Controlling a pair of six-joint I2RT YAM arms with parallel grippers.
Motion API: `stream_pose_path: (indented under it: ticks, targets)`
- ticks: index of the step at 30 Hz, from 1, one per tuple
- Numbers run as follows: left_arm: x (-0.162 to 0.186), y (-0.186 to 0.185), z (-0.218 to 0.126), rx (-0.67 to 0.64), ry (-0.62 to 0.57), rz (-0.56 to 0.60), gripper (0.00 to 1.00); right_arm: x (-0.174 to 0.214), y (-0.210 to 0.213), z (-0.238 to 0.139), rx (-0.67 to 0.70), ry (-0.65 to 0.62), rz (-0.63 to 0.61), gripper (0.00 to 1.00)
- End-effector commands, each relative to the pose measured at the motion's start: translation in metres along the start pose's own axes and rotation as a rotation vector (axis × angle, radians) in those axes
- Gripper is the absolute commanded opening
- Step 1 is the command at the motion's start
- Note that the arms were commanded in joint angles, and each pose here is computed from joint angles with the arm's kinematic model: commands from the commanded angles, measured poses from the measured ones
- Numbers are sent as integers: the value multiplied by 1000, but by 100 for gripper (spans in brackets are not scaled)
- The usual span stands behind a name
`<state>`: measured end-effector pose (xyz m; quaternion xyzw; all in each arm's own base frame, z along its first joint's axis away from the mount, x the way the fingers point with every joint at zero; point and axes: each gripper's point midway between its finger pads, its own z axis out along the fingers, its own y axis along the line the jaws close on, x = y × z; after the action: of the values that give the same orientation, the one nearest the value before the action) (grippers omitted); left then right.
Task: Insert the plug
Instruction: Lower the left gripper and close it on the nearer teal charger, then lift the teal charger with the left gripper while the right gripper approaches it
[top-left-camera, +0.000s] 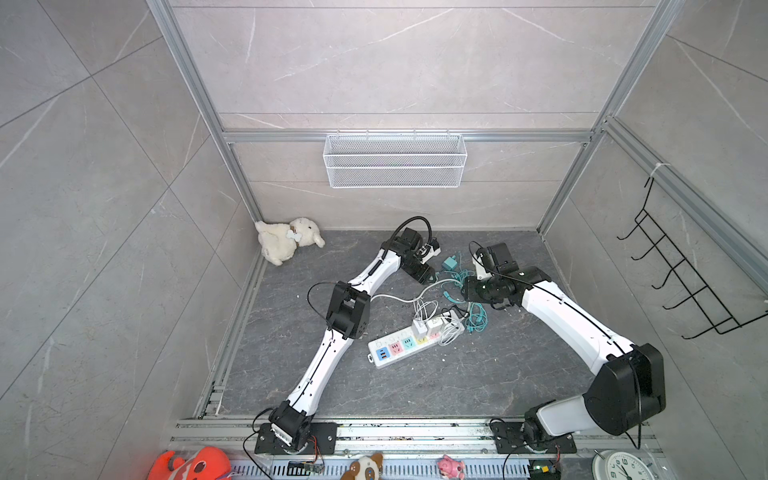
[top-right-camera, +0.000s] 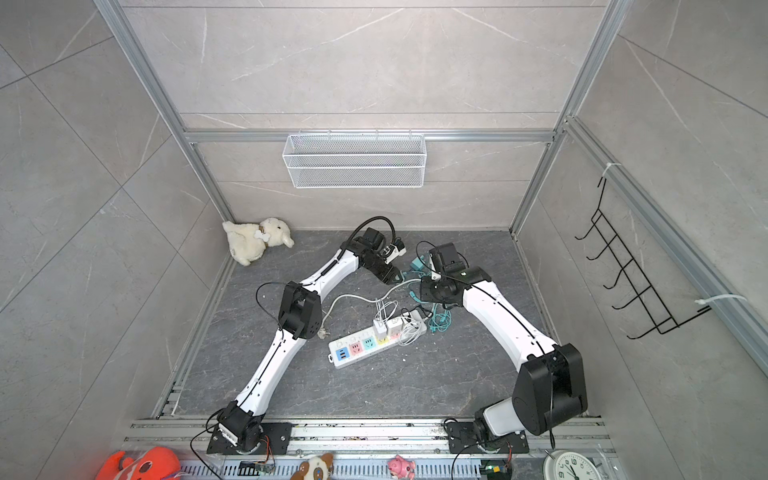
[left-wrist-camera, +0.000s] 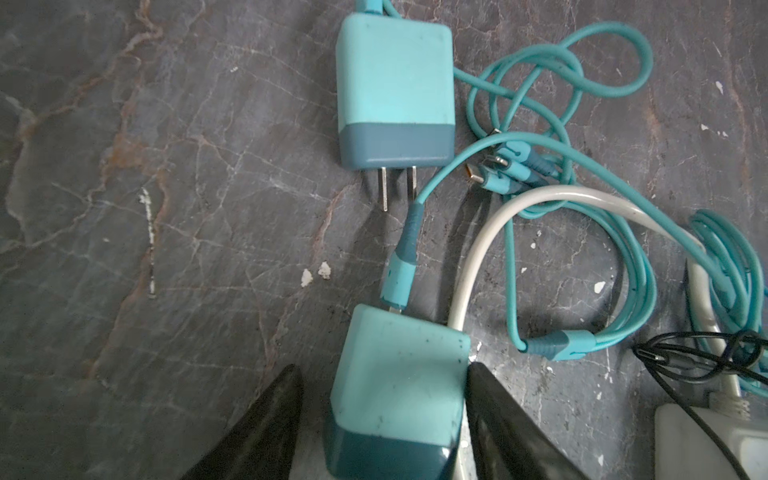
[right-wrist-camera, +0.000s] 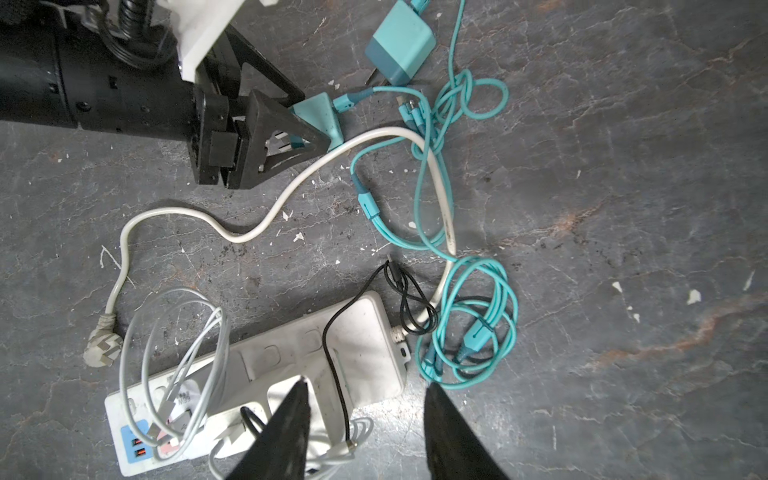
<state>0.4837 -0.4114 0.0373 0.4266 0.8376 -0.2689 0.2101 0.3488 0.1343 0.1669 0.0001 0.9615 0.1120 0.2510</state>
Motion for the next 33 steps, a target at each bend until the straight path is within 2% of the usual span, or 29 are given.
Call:
stream_pose_path:
  ticks: [1, 8, 16, 18, 24, 27, 33]
  targets:
    - [12, -8, 4, 5, 48, -24, 64, 1, -5, -9, 17, -12, -16, 47]
    - [15, -17, -1, 22, 58, -21, 47, 4, -4, -6, 8, -6, -17, 47]
    - [21, -26, -5, 18, 73, -5, 38, 7, -3, -7, -7, -8, -16, 47]
    - [22, -28, -7, 18, 81, -7, 41, 8, -2, -7, -13, -7, -17, 47]
    - [33, -24, -8, -23, 124, 3, 65, 10, -1, -8, -23, -8, -17, 47]
    - [34, -25, -11, -33, 129, 19, 69, 10, 0, -8, -28, -4, -17, 47]
    - [38, -25, -17, -41, 139, 49, 69, 9, 1, -9, -31, -9, -14, 47]
